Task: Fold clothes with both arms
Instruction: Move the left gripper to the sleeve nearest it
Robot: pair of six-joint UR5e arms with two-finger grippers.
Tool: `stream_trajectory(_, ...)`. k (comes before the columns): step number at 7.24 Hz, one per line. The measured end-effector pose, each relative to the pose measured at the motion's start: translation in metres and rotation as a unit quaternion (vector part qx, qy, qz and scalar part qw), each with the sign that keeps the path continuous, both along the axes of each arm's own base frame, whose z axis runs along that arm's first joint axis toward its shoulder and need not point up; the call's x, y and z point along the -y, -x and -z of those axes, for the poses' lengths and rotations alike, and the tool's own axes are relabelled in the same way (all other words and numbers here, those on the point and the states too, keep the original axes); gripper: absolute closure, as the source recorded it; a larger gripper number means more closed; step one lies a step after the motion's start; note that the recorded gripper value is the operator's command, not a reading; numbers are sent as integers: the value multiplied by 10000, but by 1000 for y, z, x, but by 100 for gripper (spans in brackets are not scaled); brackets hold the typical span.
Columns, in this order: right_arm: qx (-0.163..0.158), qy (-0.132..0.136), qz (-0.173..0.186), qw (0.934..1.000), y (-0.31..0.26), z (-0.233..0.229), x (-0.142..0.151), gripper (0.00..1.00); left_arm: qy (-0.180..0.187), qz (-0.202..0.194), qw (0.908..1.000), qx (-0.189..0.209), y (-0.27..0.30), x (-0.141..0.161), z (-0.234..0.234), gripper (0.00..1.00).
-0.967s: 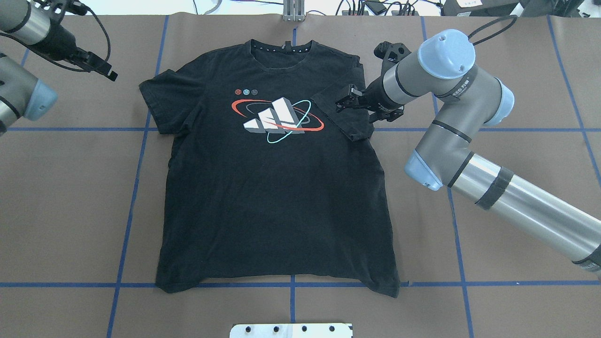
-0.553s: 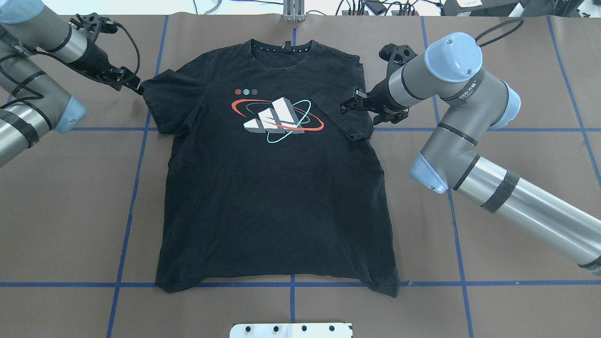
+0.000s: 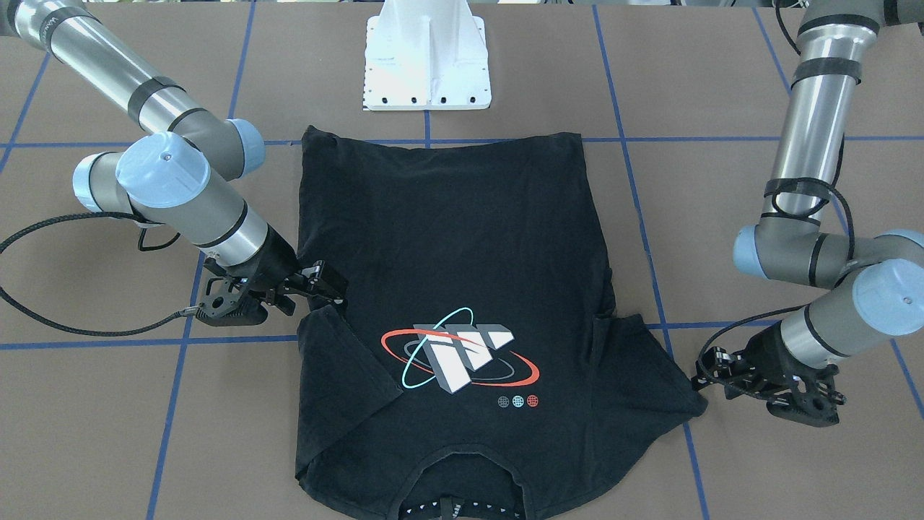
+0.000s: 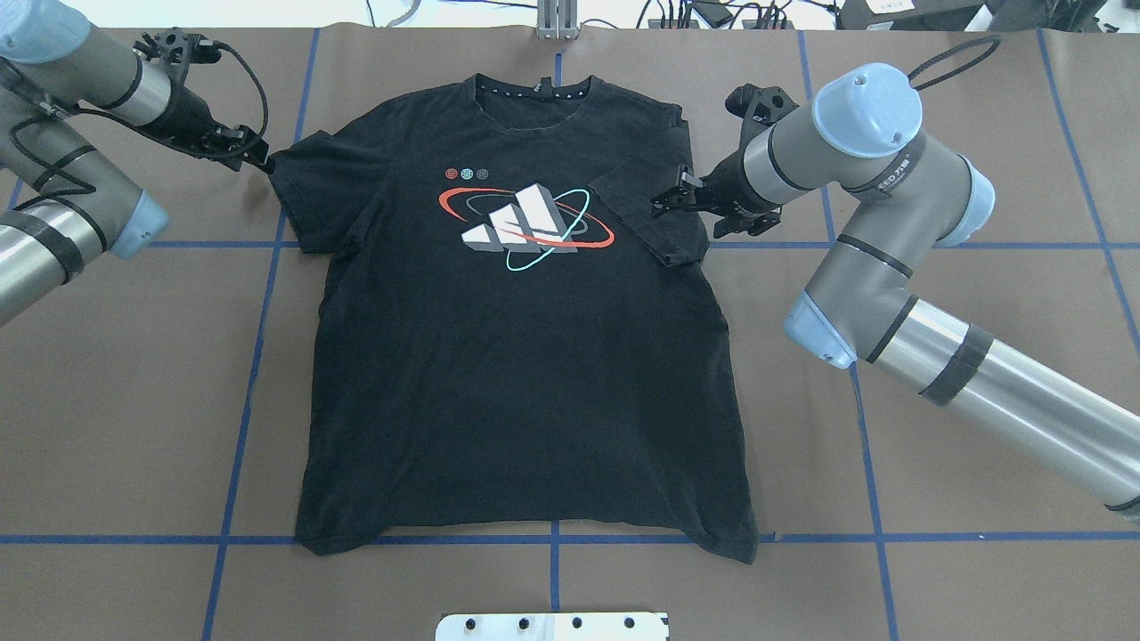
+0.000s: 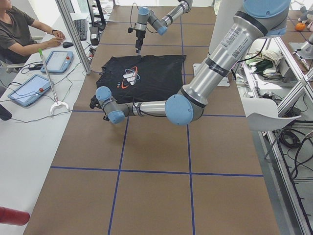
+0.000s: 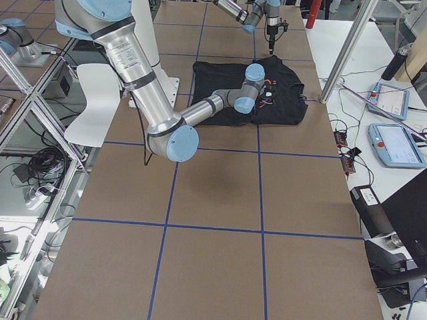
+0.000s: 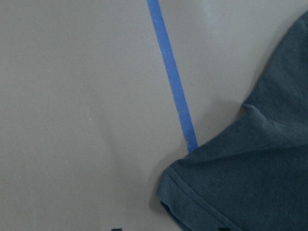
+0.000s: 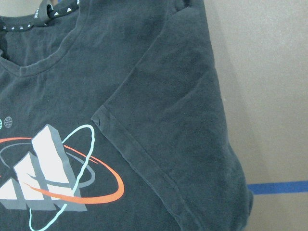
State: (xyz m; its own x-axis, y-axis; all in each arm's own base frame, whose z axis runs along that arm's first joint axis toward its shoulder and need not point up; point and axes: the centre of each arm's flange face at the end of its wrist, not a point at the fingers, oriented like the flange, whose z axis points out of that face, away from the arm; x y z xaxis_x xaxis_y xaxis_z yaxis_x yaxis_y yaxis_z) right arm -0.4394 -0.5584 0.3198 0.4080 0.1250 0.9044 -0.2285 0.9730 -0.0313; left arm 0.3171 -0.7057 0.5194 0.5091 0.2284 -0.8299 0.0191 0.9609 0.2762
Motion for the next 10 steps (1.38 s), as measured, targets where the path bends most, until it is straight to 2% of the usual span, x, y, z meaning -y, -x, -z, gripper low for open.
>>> stream_trajectory(3, -45, 41, -51, 10000, -24, -22, -15, 0, -71, 129, 9999, 51, -5, 8, 1, 48)
stream_trajectory(6, -78, 54, -77, 9999, -27, -28, -16, 0, -94, 141, 9998, 66, -11, 10, -1, 49)
stream_trajectory(7, -81, 55, -80, 9999, -27, -28, -16, 0, -98, 134, 9998, 66, -12, 10, -1, 59)
stream_trajectory(8, -85, 57, -80, 9999, -27, -28, -16, 0, -102, 132, 9998, 64, -13, 11, 0, 80)
stream_trajectory(9, -87, 59, -78, 9999, -26, -29, -17, 0, -100, 130, 9998, 65, -13, 11, -1, 96)
stream_trajectory(10, -88, 60, -75, 9999, -26, -29, -17, 0, -97, 127, 9998, 67, -14, 10, -1, 100)
